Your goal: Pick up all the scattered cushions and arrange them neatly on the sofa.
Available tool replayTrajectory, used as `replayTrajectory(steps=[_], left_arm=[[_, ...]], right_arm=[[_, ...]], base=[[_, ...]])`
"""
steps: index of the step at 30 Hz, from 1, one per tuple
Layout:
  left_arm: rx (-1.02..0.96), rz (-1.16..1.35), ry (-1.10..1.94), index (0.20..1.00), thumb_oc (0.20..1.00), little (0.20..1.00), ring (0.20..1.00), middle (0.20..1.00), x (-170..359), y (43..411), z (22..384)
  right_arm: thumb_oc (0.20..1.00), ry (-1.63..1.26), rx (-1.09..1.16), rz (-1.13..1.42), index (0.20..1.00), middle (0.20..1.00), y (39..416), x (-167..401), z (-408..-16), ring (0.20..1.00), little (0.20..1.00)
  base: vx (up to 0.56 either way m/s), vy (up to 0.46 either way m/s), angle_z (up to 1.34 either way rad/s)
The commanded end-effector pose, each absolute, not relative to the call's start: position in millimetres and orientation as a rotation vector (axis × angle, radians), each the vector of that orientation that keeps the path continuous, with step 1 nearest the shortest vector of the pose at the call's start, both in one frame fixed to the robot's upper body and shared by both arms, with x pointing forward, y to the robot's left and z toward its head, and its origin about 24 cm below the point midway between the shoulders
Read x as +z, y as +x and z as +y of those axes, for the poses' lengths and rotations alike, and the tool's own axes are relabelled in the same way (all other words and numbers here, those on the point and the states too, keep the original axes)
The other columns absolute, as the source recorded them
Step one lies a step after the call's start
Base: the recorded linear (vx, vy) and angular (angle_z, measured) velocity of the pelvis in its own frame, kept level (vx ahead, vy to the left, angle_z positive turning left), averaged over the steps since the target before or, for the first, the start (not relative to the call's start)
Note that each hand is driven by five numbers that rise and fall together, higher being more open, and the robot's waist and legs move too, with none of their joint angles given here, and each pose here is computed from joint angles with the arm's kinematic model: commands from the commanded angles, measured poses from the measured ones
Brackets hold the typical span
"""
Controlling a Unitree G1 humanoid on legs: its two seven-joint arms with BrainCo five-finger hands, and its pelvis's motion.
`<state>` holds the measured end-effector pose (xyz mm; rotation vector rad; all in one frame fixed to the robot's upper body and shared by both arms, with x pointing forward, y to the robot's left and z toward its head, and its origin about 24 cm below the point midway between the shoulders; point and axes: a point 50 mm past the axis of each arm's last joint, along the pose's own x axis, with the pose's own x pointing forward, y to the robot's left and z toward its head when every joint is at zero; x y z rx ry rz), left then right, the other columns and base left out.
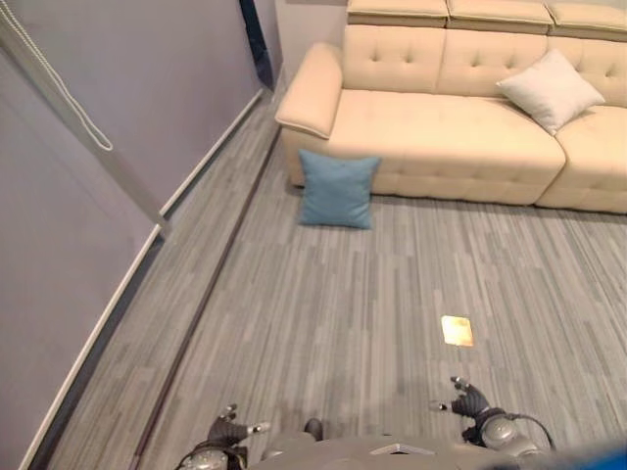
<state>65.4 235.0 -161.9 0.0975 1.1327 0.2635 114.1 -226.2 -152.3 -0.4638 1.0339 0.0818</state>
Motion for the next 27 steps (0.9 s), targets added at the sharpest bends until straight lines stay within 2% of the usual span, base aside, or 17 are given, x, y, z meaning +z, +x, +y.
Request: replayTrajectory(steps=[1, 8, 22, 27], left_arm=[[0.284, 1.107, 0.109, 1.000, 1.000, 1.000, 1.000, 1.000, -159.5, 79.3, 240.1], [0.297, 1.092, 0.101, 1.000, 1.000, 1.000, 1.000, 1.000, -159.1, 80.3, 239.1], [0.298, 1.081, 0.107, 1.000, 1.000, 1.000, 1.000, 1.000, -156.9, 86.4, 244.0], [0.275, 1.047, 0.137, 1.000, 1.000, 1.000, 1.000, 1.000, -152.9, 99.1, 247.1]], right_arm=[[1.000, -0.477, 0.101, 0.986, 1.000, 1.000, 129.1, -149.4, -219.0, 1.000, 1.000], [1.000, -0.480, 0.099, 0.999, 1.000, 1.000, 126.7, -150.8, -219.1, 1.000, 1.000], [1.000, -0.476, 0.175, 0.898, 1.000, 1.000, 158.9, -142.1, -195.8, 1.000, 1.000], [1.000, -0.463, 0.192, 0.859, 1.000, 1.000, 167.2, -138.7, -186.9, 1.000, 1.000]], base=[[0.00, 0.000, 0.00], [0.01, 0.005, 0.01], [0.02, 0.085, -0.04], [0.10, 0.114, 0.14]])
